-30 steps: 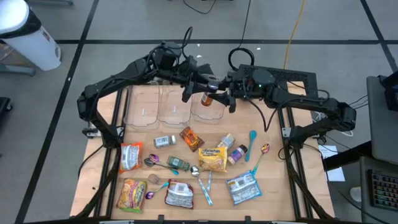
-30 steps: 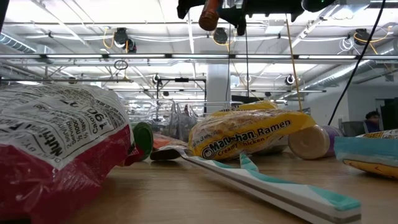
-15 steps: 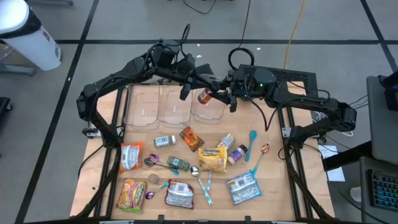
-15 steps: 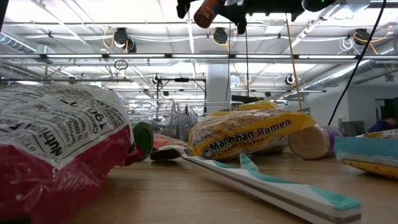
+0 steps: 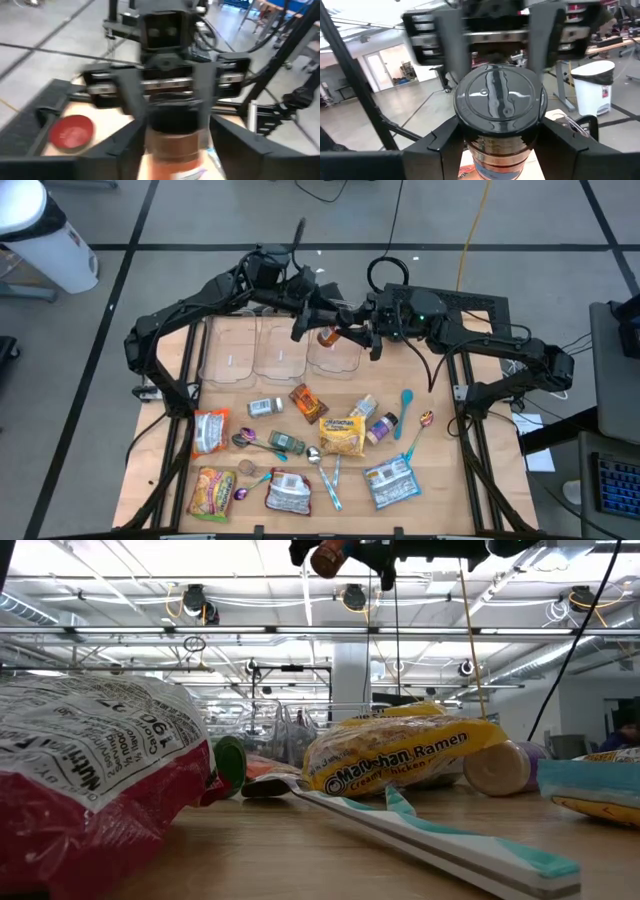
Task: Pick & Place Food Item
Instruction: Adjust the orange spice bottle in the left transparent bin
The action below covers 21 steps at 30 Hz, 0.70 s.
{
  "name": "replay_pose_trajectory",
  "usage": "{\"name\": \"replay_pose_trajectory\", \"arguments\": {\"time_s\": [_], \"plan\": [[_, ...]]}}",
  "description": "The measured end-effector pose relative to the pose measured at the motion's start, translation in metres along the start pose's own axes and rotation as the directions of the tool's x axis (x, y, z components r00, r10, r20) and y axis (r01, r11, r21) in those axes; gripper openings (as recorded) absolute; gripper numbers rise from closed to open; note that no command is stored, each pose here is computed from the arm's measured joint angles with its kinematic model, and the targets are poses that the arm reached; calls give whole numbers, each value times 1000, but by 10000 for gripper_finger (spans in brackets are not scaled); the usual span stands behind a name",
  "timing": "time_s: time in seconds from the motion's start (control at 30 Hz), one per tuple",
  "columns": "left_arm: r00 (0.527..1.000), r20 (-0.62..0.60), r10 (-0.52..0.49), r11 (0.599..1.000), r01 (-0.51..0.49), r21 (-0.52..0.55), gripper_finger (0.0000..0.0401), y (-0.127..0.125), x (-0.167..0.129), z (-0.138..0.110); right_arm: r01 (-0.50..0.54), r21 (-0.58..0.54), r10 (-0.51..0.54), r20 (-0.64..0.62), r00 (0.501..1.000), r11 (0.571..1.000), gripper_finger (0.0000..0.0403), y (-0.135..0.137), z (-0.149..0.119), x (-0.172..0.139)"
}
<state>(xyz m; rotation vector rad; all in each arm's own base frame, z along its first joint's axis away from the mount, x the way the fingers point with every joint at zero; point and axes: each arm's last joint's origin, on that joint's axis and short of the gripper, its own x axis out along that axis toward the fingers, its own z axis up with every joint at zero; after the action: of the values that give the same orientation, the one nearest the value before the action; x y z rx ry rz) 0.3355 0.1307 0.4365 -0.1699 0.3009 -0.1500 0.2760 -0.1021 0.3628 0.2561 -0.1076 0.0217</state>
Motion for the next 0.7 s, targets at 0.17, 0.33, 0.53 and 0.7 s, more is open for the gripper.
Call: {"name": "replay_pose_trajectory", "arguments": {"time_s": [0.17,0.33,0.53,0.7], "plan": [[1000,-3,-16,999,16,-31,309,-7,4,0,1,2,-1,-3,1000,1000,190,0,0,0],[1000,7,10,999,-10,-34,344,-9,9,0,1,0,-1,1,1000,1000,191,-1,-1,1],[1000,21,11,1000,-10,-25,338,-5,19,-1,1,9,-1,-10,1000,1000,191,-2,-4,3],[1000,5,14,999,-14,-35,318,-2,25,-5,4,10,-4,-10,1000,1000,189,-2,-4,3]]}}
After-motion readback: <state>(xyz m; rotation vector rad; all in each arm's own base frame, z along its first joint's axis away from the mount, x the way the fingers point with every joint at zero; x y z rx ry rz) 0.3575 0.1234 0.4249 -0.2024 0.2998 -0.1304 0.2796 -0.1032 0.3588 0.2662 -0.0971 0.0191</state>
